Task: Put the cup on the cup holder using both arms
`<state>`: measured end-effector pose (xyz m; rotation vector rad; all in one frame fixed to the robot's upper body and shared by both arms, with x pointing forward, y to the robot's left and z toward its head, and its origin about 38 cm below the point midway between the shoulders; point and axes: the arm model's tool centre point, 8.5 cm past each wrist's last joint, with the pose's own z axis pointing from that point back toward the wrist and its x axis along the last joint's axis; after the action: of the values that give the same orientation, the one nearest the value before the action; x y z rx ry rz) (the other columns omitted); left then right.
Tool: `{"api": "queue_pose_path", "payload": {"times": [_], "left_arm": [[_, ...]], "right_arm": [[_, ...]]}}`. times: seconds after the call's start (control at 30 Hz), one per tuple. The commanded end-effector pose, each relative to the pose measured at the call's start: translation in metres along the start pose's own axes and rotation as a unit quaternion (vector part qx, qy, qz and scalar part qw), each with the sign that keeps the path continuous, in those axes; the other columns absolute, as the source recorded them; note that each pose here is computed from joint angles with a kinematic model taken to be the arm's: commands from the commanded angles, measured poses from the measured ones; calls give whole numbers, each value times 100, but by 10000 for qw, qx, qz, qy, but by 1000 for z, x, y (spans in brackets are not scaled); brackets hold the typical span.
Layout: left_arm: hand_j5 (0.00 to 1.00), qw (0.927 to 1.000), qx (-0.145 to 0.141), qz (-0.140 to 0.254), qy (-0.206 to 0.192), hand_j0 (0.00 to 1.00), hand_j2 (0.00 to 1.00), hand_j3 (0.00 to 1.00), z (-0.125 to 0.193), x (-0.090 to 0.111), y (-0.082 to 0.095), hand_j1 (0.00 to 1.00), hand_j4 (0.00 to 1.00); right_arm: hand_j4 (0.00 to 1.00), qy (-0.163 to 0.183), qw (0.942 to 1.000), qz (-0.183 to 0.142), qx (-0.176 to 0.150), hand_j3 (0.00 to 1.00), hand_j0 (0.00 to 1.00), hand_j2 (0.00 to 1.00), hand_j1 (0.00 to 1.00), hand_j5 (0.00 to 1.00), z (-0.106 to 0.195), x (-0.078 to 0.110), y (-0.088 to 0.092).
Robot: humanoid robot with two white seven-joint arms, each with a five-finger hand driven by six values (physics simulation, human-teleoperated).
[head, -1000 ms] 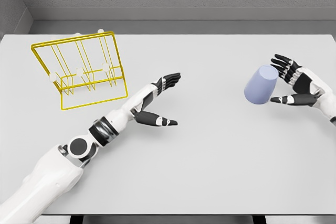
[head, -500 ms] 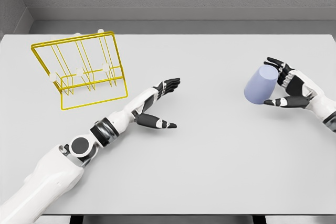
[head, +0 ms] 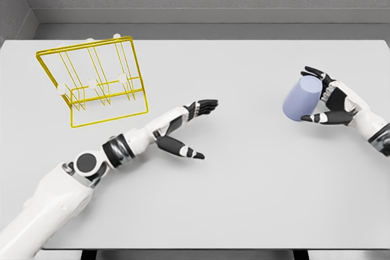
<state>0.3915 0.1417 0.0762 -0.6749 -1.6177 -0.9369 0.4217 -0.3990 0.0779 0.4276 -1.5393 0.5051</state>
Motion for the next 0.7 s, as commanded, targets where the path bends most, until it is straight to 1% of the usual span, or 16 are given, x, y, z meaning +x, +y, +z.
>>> {"api": "queue_pose_path", "payload": {"times": [0.0,0.1,0.17,0.2,0.27,0.3,0.33,0.37,0.43,0.57,0.6,0.63,0.67], "left_arm": [[100,9998,86,131,-148,100,100,100,0,4,5,100,100],[100,9997,75,141,-179,100,100,100,-1,5,3,100,100],[100,9994,73,77,-324,100,100,100,-1,7,2,100,100],[100,9994,104,94,-321,100,100,100,0,6,3,100,100],[100,9984,265,309,-398,100,100,100,-1,4,6,100,100],[100,9984,265,319,-387,100,100,100,-1,4,6,100,100],[100,9984,268,321,-380,100,100,100,-1,3,6,100,100],[100,9984,272,309,-381,100,100,100,-1,4,6,100,100],[100,9987,284,299,-314,100,100,100,1,0,7,100,100],[100,9987,285,297,-306,100,100,100,0,-1,7,100,100],[100,9987,282,291,-303,100,100,100,0,-1,6,100,100],[100,9987,282,291,-303,100,100,100,0,-1,6,100,100],[100,9987,285,293,-297,100,100,100,0,-2,7,100,100]], "right_arm": [[100,-33,10000,-40,-4,100,100,100,100,100,-2,-1,2],[100,-56,10000,-33,1,100,100,100,100,100,-4,1,2],[100,-56,10000,-33,1,100,100,100,100,100,-4,1,2],[100,-56,10000,-33,1,100,100,100,100,100,-4,1,2],[100,-55,10000,-39,-1,100,100,100,100,100,-4,1,1],[100,-42,10000,-45,26,100,100,100,100,100,-6,0,4],[100,35,9999,54,80,100,100,100,100,100,-7,-4,5],[100,27,9999,42,109,100,100,100,100,100,-10,-4,8],[100,24,9999,56,118,100,100,100,100,100,-11,-4,8],[99,30,9999,35,125,99,99,99,99,99,-13,-5,9],[96,42,9999,30,137,96,96,96,96,96,-13,-5,10],[93,95,9997,123,189,93,93,93,93,93,-14,-5,10],[87,138,9997,119,156,87,87,87,87,87,-15,-9,10]]}}
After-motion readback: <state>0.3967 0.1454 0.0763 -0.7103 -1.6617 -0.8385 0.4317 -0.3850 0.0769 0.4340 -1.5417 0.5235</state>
